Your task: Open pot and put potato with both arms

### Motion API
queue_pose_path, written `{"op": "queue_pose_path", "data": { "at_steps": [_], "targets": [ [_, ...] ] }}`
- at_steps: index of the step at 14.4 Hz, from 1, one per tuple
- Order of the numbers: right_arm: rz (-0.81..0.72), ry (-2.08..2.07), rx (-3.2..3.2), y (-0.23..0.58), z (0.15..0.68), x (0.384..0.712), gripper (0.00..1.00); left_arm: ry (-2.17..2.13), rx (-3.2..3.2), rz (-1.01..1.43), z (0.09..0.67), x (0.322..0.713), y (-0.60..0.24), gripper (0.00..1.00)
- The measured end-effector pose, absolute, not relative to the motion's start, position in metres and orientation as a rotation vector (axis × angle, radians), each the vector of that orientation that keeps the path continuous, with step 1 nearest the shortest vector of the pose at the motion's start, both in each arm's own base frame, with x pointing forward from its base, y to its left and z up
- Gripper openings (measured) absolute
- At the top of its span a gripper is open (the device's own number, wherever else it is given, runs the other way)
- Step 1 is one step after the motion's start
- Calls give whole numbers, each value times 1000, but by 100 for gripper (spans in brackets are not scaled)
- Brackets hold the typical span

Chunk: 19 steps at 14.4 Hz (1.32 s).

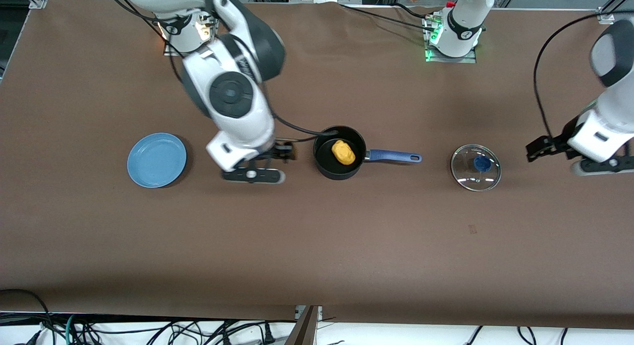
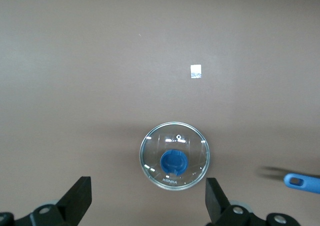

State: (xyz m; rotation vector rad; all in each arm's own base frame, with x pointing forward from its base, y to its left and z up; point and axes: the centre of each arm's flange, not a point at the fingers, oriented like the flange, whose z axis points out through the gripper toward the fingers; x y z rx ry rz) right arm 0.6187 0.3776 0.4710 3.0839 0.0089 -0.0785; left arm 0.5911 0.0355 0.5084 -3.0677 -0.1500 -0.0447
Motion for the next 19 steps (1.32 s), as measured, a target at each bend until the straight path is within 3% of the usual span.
{"op": "queue_pose_path", "data": {
  "at_steps": [3, 7, 12, 15, 19],
  "targets": [
    [-120, 158, 3037, 301, 514, 633, 100, -183, -3069, -49, 539, 590, 42, 100],
    [-158, 94, 3043, 173, 566, 641, 100, -207, -3076, -45, 538, 591, 44, 100],
    [-182, -73, 3083, 89, 602, 604, 100, -214, -3079, -17, 533, 591, 32, 100],
    [-120, -155, 3105, 54, 636, 580, 100, -203, -3079, -17, 534, 592, 25, 100],
    [-132, 5, 3105, 44, 642, 559, 100, -224, -3075, -1, 555, 590, 32, 100]
  ]
}}
